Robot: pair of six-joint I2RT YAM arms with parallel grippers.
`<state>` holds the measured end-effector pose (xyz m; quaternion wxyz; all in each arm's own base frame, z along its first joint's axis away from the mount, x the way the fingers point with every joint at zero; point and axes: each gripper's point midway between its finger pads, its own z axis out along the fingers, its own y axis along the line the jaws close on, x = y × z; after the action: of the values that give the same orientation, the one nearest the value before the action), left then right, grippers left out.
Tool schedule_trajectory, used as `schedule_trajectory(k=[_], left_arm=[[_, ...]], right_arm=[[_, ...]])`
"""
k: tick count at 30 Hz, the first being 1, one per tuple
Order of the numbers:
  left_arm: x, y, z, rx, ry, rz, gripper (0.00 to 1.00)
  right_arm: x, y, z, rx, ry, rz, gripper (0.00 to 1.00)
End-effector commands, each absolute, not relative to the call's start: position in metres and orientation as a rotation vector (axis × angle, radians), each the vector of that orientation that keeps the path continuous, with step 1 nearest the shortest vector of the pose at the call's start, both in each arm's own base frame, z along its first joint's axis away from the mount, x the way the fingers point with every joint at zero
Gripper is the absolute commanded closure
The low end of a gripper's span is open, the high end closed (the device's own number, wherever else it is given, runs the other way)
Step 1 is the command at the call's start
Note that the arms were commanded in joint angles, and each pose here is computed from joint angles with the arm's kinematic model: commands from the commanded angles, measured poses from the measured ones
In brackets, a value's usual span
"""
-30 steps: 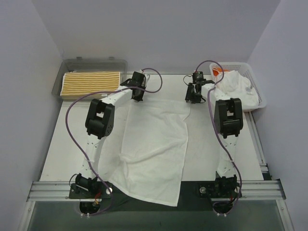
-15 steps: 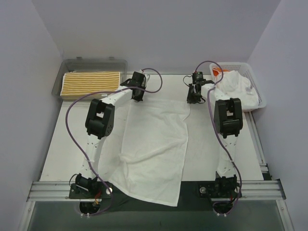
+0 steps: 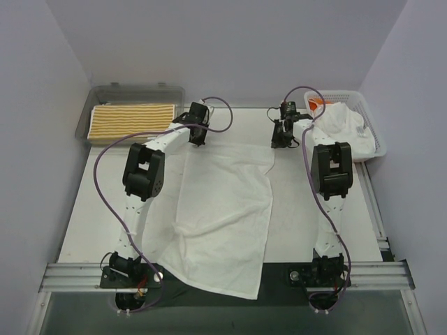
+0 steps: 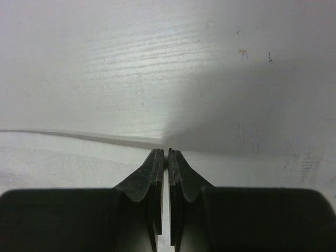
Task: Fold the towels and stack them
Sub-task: Flatten out the crumpled towel
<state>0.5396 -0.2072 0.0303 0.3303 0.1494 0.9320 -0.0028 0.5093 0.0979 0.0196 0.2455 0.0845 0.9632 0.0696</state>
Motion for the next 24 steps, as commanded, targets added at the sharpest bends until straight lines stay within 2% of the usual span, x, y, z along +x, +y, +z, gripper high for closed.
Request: schedule_trajectory(k=[1, 14, 24], left_arm=[[0.56, -0.204, 0.077, 0.334, 2.346, -0.013, 1.0], [0.569, -0.208, 0.106, 0.302, 2.286, -0.038, 1.0], [0.601, -0.194, 0.159, 0.151, 2.163, -0.038, 1.0]], right_arm=[[0.528, 0.09, 0.076, 0.214, 2.517, 0.187, 1.0], [0.533, 0.099, 0.115, 0.178, 2.412, 0.285, 1.0], [0.578, 0.073, 0.168, 0.24, 2.24, 0.232, 1.0]])
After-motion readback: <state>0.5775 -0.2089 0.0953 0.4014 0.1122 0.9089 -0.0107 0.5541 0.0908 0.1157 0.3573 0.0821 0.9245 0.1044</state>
